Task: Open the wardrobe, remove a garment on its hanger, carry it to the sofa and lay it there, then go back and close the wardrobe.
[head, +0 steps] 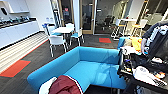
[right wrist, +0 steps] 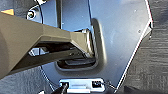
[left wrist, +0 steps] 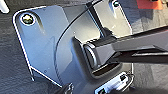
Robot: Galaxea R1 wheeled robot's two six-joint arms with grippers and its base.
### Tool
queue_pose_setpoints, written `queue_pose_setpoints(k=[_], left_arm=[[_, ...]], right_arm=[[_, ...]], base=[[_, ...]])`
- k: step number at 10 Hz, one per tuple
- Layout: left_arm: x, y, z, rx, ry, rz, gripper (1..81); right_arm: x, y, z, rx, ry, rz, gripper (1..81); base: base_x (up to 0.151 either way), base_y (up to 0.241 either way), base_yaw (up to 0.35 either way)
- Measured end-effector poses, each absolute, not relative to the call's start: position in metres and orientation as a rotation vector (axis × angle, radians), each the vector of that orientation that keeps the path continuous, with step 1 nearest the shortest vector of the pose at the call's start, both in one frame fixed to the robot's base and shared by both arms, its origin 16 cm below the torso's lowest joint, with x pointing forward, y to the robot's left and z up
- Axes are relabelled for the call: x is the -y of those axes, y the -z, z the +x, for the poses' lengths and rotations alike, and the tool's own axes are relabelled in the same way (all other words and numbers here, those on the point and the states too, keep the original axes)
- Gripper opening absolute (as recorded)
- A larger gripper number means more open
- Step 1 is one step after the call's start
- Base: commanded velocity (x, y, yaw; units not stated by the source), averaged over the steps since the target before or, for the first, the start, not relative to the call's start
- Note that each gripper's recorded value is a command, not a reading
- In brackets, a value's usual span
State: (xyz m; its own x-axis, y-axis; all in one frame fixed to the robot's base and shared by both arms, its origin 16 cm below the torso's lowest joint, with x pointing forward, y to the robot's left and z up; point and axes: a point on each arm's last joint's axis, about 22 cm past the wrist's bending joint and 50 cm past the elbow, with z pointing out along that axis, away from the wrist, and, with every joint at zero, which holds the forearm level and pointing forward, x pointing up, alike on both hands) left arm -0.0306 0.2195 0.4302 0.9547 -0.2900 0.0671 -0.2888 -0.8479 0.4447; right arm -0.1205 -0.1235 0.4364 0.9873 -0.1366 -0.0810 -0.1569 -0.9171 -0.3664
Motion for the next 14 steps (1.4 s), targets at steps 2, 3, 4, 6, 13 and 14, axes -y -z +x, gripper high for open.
queue_pose_setpoints(k=[2, 3, 4, 6, 13, 14], left_arm=[[-0.221, -0.429, -0.031, 0.417, 0.008, 2.656, 81.1], [-0.222, -0.428, -0.028, 0.419, 0.003, 2.658, 81.1], [-0.222, -0.428, -0.029, 0.419, 0.005, 2.658, 81.1], [-0.217, -0.429, -0.031, 0.418, 0.007, 2.653, 81.1], [-0.212, -0.425, -0.034, 0.426, 0.021, 2.678, 81.1], [-0.211, -0.425, -0.033, 0.426, 0.020, 2.677, 81.1]], right_arm=[[0.123, -0.437, -0.125, -0.213, -0.085, -2.752, 81.1], [0.121, -0.437, -0.125, -0.215, -0.086, -2.750, 81.1], [0.122, -0.437, -0.126, -0.214, -0.087, -2.751, 81.1], [0.121, -0.438, -0.127, -0.214, -0.089, -2.750, 81.1], [0.123, -0.437, -0.127, -0.214, -0.089, -2.752, 81.1], [0.124, -0.437, -0.126, -0.213, -0.088, -2.753, 81.1]], base=[[0.000, 0.000, 0.343], [0.000, 0.000, 0.344], [0.000, 0.000, 0.343], [0.000, 0.000, 0.344], [0.000, 0.000, 0.345], [0.000, 0.000, 0.345]])
